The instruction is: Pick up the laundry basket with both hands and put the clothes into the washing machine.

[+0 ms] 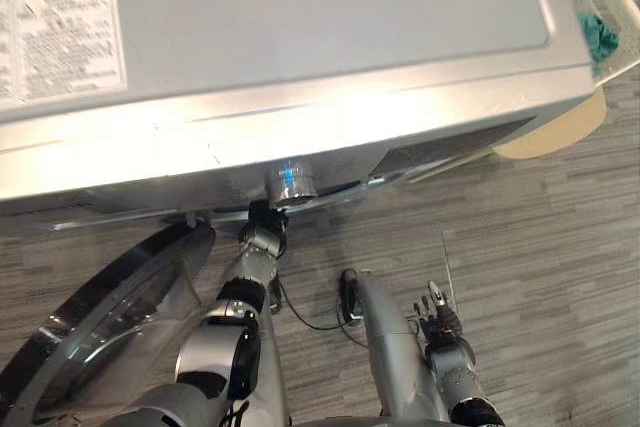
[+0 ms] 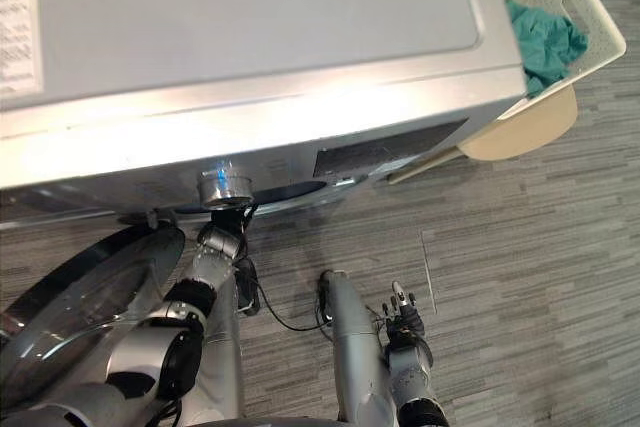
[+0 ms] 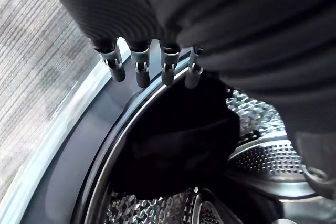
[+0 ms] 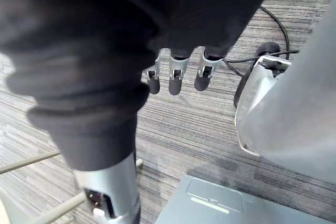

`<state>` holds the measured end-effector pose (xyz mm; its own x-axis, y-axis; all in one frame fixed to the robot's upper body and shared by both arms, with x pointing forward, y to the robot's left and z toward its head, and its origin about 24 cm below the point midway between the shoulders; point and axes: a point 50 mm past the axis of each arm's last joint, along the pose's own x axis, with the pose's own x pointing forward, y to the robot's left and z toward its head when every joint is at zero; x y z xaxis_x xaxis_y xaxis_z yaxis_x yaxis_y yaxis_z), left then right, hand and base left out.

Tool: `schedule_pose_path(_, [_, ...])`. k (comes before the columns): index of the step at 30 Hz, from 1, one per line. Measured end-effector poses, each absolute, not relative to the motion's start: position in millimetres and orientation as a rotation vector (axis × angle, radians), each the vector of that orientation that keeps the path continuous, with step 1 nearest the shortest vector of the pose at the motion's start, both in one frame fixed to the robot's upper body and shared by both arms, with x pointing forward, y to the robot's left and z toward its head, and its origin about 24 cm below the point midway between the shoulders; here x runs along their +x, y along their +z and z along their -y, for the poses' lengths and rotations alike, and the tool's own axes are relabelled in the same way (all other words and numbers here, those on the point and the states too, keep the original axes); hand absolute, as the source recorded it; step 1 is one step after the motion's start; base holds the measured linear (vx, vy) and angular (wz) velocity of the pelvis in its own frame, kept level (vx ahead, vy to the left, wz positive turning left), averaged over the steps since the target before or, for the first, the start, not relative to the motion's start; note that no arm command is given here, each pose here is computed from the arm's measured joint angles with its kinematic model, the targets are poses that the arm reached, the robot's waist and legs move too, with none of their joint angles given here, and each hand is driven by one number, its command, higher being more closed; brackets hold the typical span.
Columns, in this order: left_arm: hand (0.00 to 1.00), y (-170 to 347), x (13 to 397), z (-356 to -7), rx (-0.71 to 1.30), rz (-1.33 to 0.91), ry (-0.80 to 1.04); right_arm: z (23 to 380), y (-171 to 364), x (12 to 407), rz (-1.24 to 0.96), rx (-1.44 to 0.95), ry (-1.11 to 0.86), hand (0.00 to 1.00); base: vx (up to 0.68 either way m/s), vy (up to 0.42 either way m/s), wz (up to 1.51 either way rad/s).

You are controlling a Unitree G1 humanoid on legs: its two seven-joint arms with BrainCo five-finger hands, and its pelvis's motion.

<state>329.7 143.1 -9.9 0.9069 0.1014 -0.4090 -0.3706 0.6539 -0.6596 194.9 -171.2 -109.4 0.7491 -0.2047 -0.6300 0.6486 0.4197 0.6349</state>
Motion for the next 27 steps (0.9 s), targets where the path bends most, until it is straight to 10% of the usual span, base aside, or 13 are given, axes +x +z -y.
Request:
schedule_pose_path(14, [0.0, -153.9, 132.8, -155.9, -0.021, -1.004, 0.229, 166.3, -146.5, 127.8, -0.759, 0.825, -0.602, 0.0, 0.13, 0.008, 0.08])
schedule_pose_path(27, [0.0, -159.7, 118.2, -150.9, 0.12, -1.05, 0.093, 161.0, -159.9, 108.1, -0.898, 0.756, -0.583, 0.0, 0.04, -0.007, 0.17])
